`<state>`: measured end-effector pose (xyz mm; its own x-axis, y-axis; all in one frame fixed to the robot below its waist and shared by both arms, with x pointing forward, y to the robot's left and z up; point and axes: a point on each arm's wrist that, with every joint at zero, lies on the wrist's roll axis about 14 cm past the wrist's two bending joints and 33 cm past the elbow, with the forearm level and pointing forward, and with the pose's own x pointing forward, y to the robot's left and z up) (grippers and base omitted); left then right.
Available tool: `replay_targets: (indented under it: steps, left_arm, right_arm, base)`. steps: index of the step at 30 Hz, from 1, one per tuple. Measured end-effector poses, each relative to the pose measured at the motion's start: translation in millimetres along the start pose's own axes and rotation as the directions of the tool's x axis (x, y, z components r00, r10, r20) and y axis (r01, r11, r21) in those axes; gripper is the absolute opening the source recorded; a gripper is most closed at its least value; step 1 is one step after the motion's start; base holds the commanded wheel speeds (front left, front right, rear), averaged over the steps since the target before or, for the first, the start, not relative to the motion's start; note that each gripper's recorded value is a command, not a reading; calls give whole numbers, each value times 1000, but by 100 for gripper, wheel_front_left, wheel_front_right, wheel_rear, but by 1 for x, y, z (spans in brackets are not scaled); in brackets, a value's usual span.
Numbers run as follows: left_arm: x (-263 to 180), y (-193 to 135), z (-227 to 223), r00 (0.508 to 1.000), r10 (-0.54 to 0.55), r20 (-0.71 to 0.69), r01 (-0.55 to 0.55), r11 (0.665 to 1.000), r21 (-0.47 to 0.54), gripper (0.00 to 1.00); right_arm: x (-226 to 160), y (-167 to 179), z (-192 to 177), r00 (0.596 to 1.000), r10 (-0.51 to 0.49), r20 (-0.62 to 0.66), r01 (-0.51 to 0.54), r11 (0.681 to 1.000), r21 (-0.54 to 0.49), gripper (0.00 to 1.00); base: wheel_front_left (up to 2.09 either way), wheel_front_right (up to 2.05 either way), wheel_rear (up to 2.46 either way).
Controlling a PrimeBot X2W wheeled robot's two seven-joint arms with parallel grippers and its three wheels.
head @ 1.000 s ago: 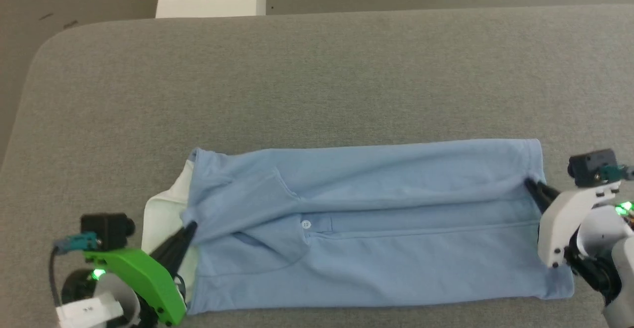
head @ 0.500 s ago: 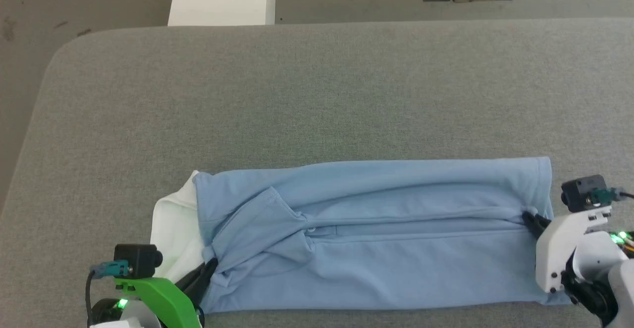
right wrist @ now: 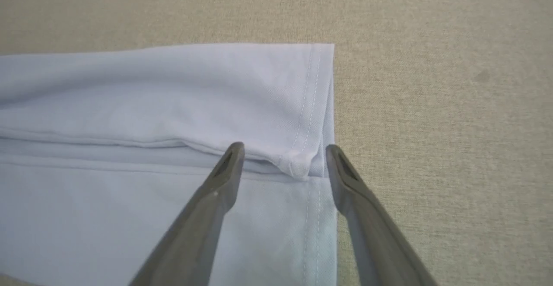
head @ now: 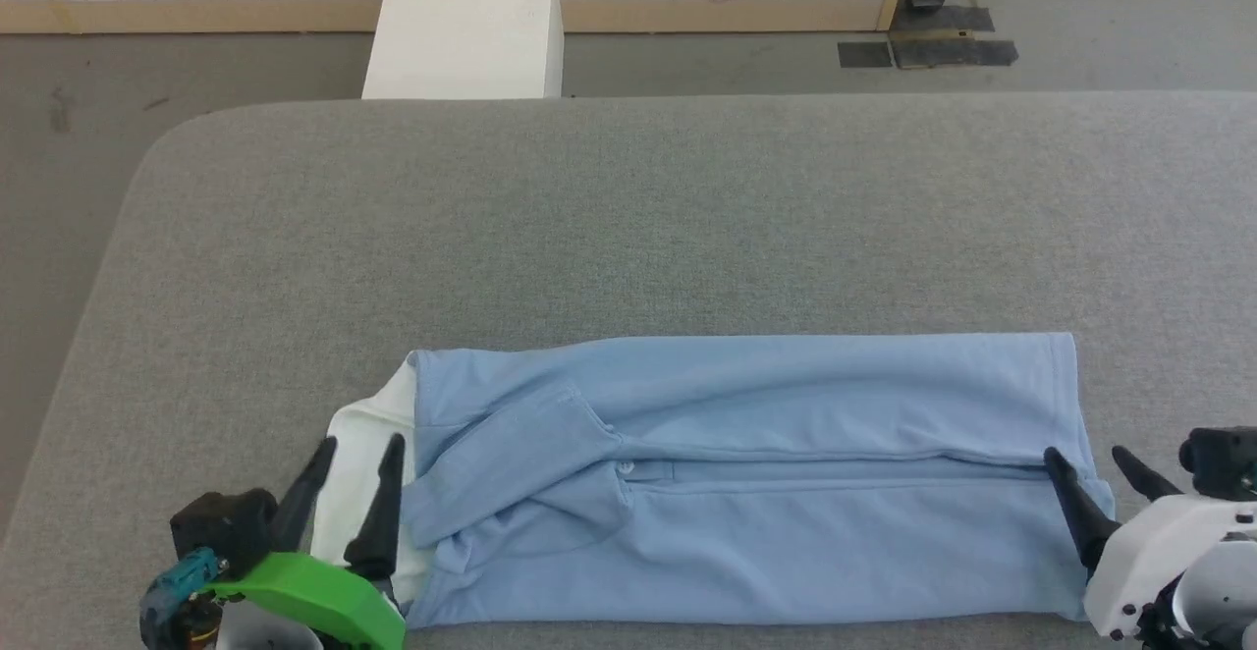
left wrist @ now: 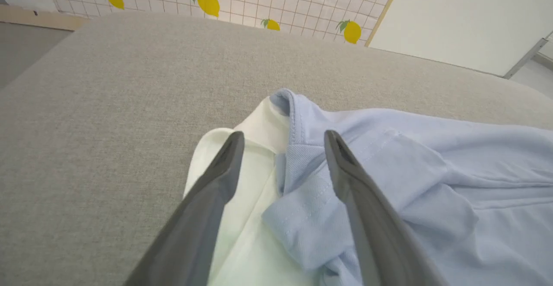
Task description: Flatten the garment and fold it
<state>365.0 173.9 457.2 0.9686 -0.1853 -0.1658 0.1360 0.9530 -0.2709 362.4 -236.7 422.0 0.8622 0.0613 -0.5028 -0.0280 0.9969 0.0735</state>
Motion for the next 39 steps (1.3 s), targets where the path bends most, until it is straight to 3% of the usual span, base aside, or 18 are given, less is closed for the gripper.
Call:
replay_targets:
  steps: [9, 15, 24, 33, 34, 35, 37, 38, 39]
  left_arm:
    - [16, 3, 62, 967, 62, 246, -103, 982, 157, 100]
    - [20, 0, 91, 933, 81, 352, -149, 974, 170, 100]
    - [22, -7, 83, 938, 67, 340, -130, 978, 165, 100]
    - [19, -8, 73, 946, 64, 317, -120, 980, 160, 100]
    - [19, -8, 72, 947, 65, 315, -120, 980, 160, 100]
    - [18, -7, 72, 948, 64, 313, -118, 980, 158, 100]
    - [18, -7, 71, 948, 63, 313, -118, 980, 159, 100]
    - [18, -7, 72, 947, 65, 314, -119, 980, 156, 100]
    - [18, -7, 71, 947, 66, 314, -119, 981, 155, 100]
  right_arm:
    - [-11, 3, 28, 980, -69, 187, 42, 989, 144, 100]
    - [-11, -8, 33, 967, -138, 213, 88, 969, 229, 100]
    - [7, -26, -3, 985, -174, -7, 167, 934, 316, 100]
    - [24, -12, -41, 965, -119, -234, 185, 941, 284, 100]
    - [25, -11, -42, 960, -117, -253, 188, 942, 278, 91]
    - [25, -11, -43, 955, -111, -276, 188, 944, 272, 58]
    - [27, -8, -44, 947, -97, -307, 184, 945, 270, 27]
    - [27, -8, -44, 945, -94, -314, 183, 946, 267, 4]
    - [27, -8, -43, 946, -94, -310, 181, 947, 266, 0]
  base:
    - [0, 0, 0]
    - [0, 0, 0]
    - [0, 0, 0]
    - [0, 0, 0]
    - [0, 0, 0]
    - [0, 0, 0]
    - [0, 0, 0]
    - [0, 0, 0]
    - [0, 0, 0]
